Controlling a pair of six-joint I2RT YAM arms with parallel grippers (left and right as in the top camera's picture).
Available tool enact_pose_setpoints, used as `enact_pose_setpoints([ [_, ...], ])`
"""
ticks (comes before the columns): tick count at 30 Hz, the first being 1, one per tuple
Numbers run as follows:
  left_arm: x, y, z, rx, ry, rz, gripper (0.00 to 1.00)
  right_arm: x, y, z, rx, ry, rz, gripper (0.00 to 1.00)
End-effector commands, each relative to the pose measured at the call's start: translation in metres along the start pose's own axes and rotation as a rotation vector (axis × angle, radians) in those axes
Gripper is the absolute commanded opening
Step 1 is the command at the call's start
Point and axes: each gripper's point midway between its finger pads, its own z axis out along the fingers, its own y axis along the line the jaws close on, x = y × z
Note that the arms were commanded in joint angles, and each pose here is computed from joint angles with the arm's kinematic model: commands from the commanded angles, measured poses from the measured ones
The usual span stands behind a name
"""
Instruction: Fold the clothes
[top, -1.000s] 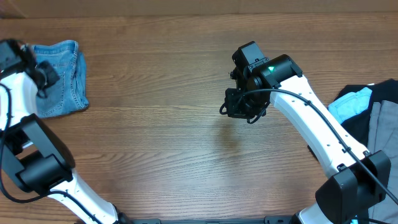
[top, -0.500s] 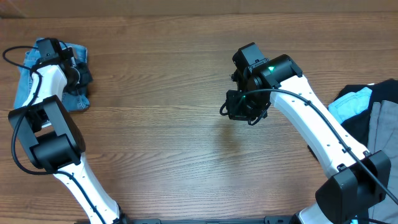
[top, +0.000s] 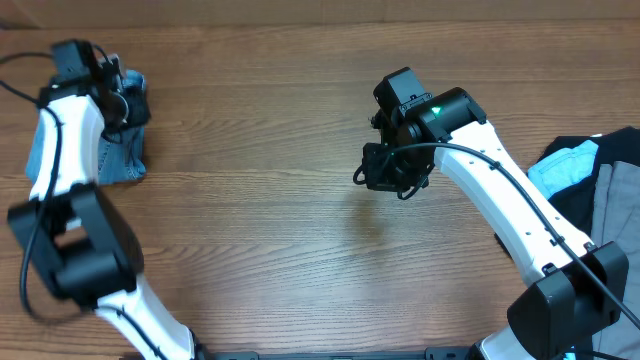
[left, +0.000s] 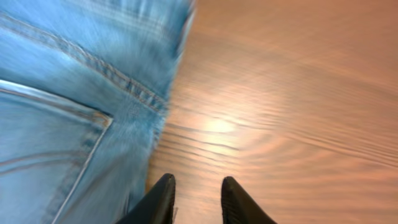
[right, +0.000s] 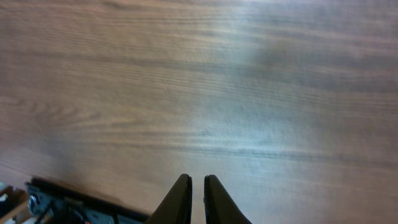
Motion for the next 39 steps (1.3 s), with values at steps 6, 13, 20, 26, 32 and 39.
enact_pose_setpoints([
  [6,0.006,-0.089,-0.165,0.211,-0.192,0.275,0.43,-0.028,0.024,-0.039,-0.082,-0.206,-0.061,0.11],
  [13,0.070,-0.161,-0.248,0.271,-0.225,0.514,1.00,-0.048,0.026,-0.142,-0.036,-0.572,-0.088,0.20],
  [20,0.109,-0.144,-0.301,0.121,-0.279,0.421,1.00,-0.010,0.031,-0.268,-0.074,-0.908,-0.190,1.00],
  [26,0.120,-0.137,-0.312,0.119,-0.277,0.414,1.00,0.032,0.024,-0.311,-0.130,-1.021,-0.201,1.00],
  [32,0.120,-0.139,-0.303,0.119,-0.246,0.416,1.00,0.055,0.022,-0.325,-0.166,-1.050,-0.217,1.00],
  [39,0.118,-0.141,-0.288,0.110,-0.202,0.418,1.00,0.056,0.018,-0.311,-0.140,-0.996,-0.209,1.00],
])
